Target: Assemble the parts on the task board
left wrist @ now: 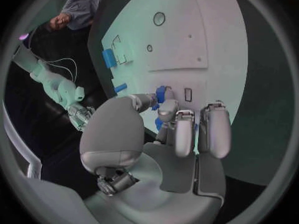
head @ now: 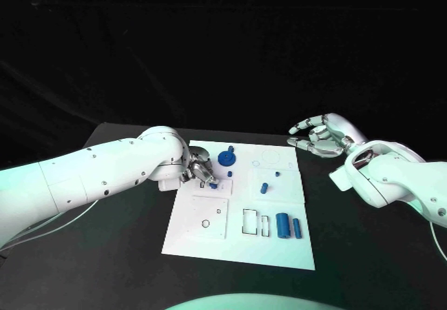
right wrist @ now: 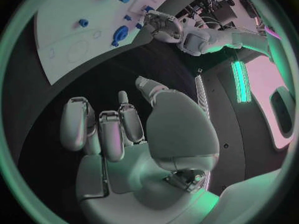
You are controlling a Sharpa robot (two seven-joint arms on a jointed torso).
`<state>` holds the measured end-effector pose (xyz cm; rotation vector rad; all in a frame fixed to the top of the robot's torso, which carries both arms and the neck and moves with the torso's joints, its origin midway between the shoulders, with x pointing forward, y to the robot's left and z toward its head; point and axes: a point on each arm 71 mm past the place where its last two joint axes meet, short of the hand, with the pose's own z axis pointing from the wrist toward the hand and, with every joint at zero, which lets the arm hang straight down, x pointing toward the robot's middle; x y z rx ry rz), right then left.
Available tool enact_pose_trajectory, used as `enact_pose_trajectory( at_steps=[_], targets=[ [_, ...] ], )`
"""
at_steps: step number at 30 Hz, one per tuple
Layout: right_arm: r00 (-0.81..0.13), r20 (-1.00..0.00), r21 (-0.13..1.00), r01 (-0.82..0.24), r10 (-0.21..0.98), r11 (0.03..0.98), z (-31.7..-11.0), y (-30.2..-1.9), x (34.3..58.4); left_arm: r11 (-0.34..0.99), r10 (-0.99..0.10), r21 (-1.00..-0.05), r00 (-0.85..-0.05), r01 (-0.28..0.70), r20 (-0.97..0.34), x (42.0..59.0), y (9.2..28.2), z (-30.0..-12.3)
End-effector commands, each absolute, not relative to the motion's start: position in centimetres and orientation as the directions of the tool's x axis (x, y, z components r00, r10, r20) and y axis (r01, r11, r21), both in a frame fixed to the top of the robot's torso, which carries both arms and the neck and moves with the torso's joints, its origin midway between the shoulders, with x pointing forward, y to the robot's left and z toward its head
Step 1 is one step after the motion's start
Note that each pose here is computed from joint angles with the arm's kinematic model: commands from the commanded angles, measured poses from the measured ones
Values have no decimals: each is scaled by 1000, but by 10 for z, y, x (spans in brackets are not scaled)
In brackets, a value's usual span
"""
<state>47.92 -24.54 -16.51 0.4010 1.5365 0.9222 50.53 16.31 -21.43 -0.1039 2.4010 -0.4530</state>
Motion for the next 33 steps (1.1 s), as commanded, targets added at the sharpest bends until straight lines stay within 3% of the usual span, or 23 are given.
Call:
enact_pose_trajectory(
  at_steps=[1,33],
  targets=[
    [-220,-668,742,-260,711,617,-166,-243,478,938,-189,-339,-715,71,-673,507,160,-213],
    [-231,-668,743,-260,707,617,-168,-242,477,956,-97,-268,-727,123,-679,501,159,-218]
  ],
)
